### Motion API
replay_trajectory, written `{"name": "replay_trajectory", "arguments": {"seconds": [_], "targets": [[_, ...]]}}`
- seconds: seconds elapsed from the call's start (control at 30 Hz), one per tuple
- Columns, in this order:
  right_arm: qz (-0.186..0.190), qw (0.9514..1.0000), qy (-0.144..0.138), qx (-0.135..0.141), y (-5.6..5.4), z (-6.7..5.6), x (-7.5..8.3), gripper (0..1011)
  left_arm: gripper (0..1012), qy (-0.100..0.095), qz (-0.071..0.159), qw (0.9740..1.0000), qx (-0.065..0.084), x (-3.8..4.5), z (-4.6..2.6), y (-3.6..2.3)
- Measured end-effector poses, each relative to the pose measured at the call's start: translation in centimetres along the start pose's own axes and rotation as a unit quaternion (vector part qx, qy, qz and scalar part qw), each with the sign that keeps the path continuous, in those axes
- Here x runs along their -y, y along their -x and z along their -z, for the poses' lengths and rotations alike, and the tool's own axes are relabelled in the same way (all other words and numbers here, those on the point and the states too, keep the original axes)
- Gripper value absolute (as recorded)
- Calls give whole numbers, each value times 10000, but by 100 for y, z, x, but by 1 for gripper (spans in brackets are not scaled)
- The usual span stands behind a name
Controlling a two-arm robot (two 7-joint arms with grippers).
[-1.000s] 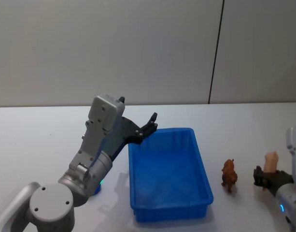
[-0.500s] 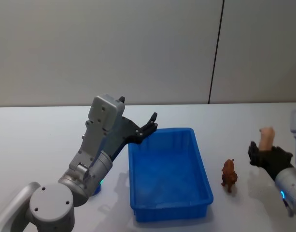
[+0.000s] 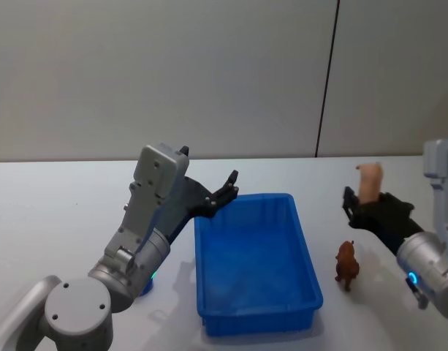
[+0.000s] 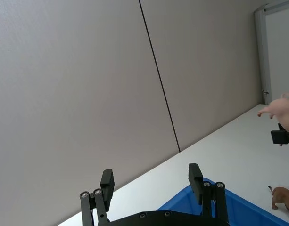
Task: Pick up the two dolls from the table and place them into the box.
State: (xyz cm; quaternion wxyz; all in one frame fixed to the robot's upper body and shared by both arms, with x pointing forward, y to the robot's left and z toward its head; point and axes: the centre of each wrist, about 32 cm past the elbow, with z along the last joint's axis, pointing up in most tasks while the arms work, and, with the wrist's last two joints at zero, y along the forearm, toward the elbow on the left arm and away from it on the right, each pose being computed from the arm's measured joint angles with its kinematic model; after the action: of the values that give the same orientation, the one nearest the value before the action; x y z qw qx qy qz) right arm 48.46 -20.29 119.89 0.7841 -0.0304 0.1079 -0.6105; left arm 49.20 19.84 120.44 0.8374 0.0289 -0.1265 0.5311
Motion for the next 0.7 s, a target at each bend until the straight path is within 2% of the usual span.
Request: {"name": "replay_trajectory", "arguments": {"seconds": [0.33, 0.53, 0.7], "targets": [[-740, 9970, 194, -60, 147, -107, -41, 368, 1001, 0, 0, 10000, 0, 0, 0, 0], [-1180, 9918, 479, -83, 253, -135, -114, 368, 1001, 0, 0, 10000, 0, 0, 0, 0], [-1499, 9850, 852, -69, 367, -121, -215, 368, 1001, 0, 0, 10000, 0, 0, 0, 0]]}}
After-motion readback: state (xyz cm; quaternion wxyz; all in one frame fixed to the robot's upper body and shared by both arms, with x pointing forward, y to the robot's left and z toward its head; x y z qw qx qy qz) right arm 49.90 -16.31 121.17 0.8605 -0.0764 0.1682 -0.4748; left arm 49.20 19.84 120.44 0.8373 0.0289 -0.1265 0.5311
